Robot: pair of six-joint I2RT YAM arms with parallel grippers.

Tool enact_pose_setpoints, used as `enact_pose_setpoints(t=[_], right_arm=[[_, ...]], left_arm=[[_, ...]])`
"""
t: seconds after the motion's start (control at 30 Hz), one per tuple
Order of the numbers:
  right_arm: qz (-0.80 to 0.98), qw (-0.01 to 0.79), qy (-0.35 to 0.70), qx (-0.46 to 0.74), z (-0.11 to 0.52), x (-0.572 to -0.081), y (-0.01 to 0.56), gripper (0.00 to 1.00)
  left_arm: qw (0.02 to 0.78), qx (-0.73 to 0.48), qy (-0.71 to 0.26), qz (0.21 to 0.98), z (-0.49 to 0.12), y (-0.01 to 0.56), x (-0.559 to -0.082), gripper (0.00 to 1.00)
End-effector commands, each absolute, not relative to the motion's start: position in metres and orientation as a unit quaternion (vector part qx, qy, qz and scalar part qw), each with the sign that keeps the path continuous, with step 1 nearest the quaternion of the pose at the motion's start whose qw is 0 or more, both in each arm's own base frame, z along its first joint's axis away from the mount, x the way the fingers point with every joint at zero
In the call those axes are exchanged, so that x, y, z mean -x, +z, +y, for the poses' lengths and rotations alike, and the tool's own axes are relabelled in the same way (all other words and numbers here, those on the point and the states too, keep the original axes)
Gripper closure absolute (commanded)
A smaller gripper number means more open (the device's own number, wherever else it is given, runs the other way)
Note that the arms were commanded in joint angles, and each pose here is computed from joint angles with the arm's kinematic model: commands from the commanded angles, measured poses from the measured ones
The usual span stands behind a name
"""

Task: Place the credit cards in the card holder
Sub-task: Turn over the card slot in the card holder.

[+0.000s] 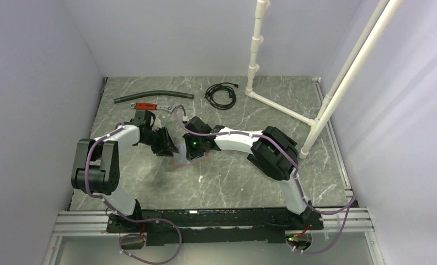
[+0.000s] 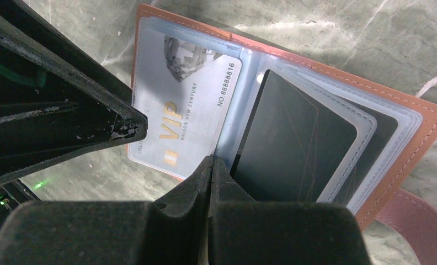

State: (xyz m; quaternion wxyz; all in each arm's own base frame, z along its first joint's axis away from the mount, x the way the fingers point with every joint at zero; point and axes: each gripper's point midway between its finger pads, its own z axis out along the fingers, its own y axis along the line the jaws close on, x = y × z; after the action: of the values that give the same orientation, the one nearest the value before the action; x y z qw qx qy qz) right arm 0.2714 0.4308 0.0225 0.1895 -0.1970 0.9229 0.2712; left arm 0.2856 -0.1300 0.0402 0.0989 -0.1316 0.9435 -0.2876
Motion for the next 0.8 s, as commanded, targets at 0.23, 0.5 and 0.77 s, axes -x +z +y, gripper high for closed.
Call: enact_pose_setpoints(t=[0.23,0.5,0.77], right_arm=[[0.931,0.183,0.259,0.181,0.423,-0.272,0.007,1.0],[0.922,0.181,0.317,0.129,0.426,-0.276,0.05,0.96],[0.92,0.198,0.325,0.093,0.414,-0.285,0.074,0.95]], left_arm=[[0.106,0.118,-0.366,0.917,-0.153,0.054,-0.292,0.63],[0.13,0.125,-0.409,0.894,-0.165,0.08,-0.299,0.63],[0.128,0.118,-0.436,0.883,-0.185,0.092,-0.307,0.63]])
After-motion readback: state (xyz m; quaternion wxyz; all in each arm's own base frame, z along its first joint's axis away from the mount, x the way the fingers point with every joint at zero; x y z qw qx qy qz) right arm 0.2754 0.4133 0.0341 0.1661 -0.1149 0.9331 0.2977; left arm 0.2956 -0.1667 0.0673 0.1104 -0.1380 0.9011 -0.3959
